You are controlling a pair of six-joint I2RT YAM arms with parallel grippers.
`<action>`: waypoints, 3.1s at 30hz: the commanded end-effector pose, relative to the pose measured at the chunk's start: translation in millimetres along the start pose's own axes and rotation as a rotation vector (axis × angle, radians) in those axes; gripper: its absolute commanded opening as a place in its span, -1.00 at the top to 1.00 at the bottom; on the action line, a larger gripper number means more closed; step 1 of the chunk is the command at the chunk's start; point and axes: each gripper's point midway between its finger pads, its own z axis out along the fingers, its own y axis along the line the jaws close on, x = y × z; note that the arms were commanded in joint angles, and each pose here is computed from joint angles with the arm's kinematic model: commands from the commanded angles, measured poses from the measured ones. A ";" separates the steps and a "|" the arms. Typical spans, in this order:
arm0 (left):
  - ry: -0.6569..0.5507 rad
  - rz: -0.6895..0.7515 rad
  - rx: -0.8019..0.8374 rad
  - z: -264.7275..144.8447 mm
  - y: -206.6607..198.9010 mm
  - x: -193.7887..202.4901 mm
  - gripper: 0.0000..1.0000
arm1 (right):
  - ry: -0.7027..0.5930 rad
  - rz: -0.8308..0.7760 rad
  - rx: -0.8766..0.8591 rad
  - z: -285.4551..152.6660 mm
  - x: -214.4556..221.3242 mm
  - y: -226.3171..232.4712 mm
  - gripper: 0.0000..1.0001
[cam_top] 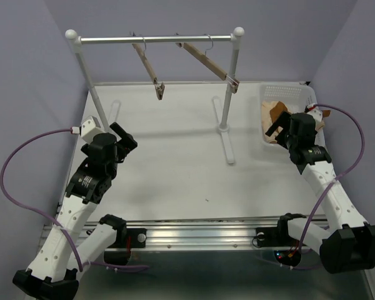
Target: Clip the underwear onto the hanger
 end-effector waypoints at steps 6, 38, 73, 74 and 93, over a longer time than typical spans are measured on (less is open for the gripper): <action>-0.070 -0.073 0.004 -4.9 -5.4 -20.5 -0.98 | -0.073 0.004 -0.010 -16.9 -22.9 2.1 -1.00; -0.064 -0.054 -0.004 27.6 -17.5 -9.9 -0.98 | 0.044 -0.118 0.353 159.9 -71.4 -51.9 -1.00; -0.066 -0.051 0.047 29.1 -28.4 -11.3 -0.98 | 0.149 -0.213 0.104 233.9 -33.6 -56.6 0.94; -0.068 -0.052 0.049 28.0 -28.3 -12.0 -0.98 | 0.148 -0.217 0.104 231.8 -34.5 -56.5 0.99; -0.065 -0.099 0.118 14.1 -32.1 -11.2 -0.98 | -0.231 -0.366 -0.104 60.6 -133.5 20.2 0.99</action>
